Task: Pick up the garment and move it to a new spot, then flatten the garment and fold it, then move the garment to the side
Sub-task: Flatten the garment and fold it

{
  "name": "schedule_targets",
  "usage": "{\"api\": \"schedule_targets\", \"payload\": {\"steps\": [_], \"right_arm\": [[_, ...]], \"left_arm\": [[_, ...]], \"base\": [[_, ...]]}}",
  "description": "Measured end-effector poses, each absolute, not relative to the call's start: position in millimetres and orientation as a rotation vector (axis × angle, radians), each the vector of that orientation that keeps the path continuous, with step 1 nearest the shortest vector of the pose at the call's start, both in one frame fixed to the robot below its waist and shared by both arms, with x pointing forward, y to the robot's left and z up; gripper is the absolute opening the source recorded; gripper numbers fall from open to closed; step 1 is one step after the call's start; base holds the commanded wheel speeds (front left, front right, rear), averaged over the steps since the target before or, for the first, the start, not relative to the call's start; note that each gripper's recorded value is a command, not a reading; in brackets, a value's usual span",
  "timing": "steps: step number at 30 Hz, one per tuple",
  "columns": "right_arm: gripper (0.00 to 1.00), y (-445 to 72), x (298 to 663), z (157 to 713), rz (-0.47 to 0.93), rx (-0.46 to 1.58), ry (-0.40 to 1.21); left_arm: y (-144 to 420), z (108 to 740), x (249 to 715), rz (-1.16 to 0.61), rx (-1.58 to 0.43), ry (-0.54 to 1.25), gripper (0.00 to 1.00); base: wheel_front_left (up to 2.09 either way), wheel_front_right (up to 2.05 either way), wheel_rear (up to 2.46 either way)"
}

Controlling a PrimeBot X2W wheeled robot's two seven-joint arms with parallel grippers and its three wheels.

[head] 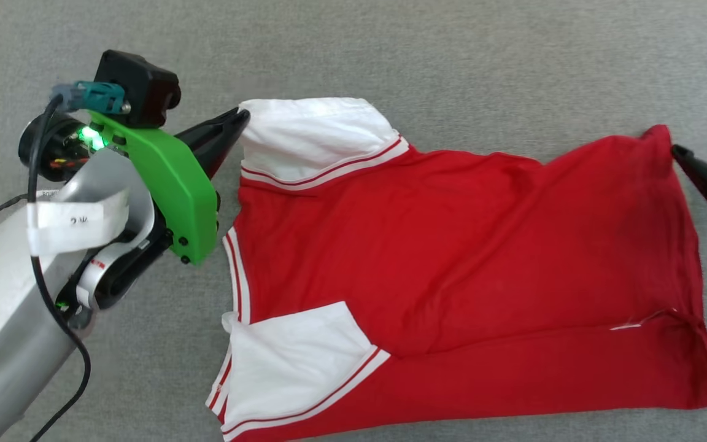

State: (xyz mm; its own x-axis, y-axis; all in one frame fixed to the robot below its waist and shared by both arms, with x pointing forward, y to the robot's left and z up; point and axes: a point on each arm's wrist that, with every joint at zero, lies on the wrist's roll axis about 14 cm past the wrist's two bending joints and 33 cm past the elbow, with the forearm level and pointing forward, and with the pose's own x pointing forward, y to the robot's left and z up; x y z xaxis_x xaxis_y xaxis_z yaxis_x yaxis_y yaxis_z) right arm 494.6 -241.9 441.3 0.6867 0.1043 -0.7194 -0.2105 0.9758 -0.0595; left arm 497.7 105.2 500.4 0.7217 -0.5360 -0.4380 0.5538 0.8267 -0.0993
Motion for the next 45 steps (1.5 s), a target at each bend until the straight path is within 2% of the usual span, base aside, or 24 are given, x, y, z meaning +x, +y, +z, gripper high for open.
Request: {"api": "schedule_targets", "payload": {"steps": [7, 16, 17, 19, 31, 45], "right_arm": [[1.0, -234.1, 519.7, 410.0, 0.184, -0.15, 0.896], [1.0, -225.6, 521.5, 368.7, 0.204, -0.169, 1.009], [0.72, -225.8, 521.3, 366.3, 0.204, -0.173, 1.017], [0.0, -226.1, 520.7, 364.3, 0.206, -0.174, 1.025], [0.0, -232.4, 529.1, 390.0, 0.17, -0.108, 0.861], [0.0, -239.9, 500.4, 446.0, 0.165, 0.007, 0.577]], "left_arm": [[109.4, 500.5, 489.9, -0.599, 0.046, 0.464, 0.0], [117.4, 490.0, 488.0, -0.58, 0.055, 0.482, 0.0], [118.8, 488.9, 488.3, -0.576, 0.055, 0.484, 0.0], [120.9, 487.7, 489.0, -0.568, 0.055, 0.484, 0.0], [143.4, 485.2, 489.5, -0.478, 0.05, 0.482, 0.0], [149.4, 499.1, 454.3, -0.434, 0.0, 0.457, 0.0]], "base": [[0.0, 0.0, 0.0], [0.0, 0.0, 0.0], [0.0, 0.0, 0.0], [0.0, 0.0, 0.0], [0.0, 0.0, 0.0], [0.0, 0.0, 0.0]]}}
